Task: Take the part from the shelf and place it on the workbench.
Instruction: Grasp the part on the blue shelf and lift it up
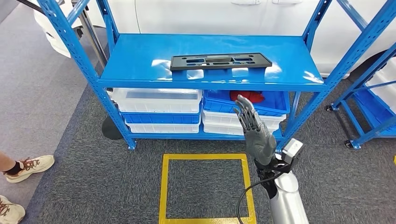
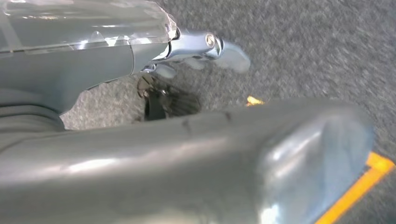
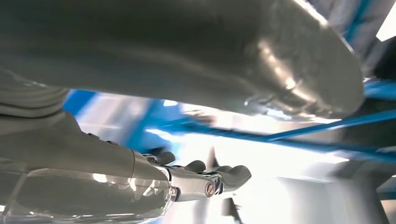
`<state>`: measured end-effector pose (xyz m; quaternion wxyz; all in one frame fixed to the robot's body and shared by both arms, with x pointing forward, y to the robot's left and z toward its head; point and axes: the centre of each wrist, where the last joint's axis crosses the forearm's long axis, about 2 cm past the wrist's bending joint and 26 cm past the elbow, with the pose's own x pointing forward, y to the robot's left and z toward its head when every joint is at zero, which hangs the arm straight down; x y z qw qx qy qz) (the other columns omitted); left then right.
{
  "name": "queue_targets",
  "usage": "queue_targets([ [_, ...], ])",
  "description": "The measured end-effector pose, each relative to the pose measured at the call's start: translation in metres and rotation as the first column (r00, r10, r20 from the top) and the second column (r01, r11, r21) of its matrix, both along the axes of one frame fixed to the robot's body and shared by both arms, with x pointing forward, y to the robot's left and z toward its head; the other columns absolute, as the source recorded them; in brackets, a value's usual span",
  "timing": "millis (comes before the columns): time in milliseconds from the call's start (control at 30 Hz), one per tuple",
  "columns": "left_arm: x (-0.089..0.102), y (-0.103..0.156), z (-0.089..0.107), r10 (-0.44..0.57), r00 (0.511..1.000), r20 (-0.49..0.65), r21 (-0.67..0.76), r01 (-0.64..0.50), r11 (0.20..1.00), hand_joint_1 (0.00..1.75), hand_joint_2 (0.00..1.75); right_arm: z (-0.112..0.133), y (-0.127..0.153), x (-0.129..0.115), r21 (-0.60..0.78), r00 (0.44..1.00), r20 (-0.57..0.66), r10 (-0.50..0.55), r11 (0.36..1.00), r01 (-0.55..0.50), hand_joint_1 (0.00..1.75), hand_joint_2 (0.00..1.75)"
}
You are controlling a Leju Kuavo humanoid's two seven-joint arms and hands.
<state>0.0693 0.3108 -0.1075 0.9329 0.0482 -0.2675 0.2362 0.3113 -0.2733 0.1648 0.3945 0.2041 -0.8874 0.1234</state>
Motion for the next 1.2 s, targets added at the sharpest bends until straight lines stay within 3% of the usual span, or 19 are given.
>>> queue_targets([
  [233, -0.002, -0.001, 0.000, 0.004, 1.000, -0.004, 0.000, -0.004, 1.000, 0.00, 0.00, 0.058, 0.012, -0.002, 0.096, 0.953, 0.270, 0.136, 0.981, -0.167, 0.00, 0.00],
  [467, -0.004, -0.002, -0.001, 0.008, 1.000, -0.013, -0.004, -0.008, 1.000, 0.00, 0.00, 0.108, 0.025, -0.013, 0.136, 0.821, 0.515, 0.247, 0.922, -0.362, 0.00, 0.00],
  [667, -0.008, -0.001, -0.001, 0.032, 0.999, -0.019, -0.001, -0.032, 0.999, 0.00, 0.00, 0.117, 0.034, -0.017, 0.121, 0.787, 0.554, 0.271, 0.909, -0.398, 0.00, 0.00],
  [1200, -0.013, 0.000, -0.002, 0.048, 0.999, -0.020, 0.001, -0.048, 0.999, 0.00, 0.00, 0.115, 0.044, -0.018, 0.126, 0.803, 0.534, 0.264, 0.914, -0.385, 0.00, 0.00],
])
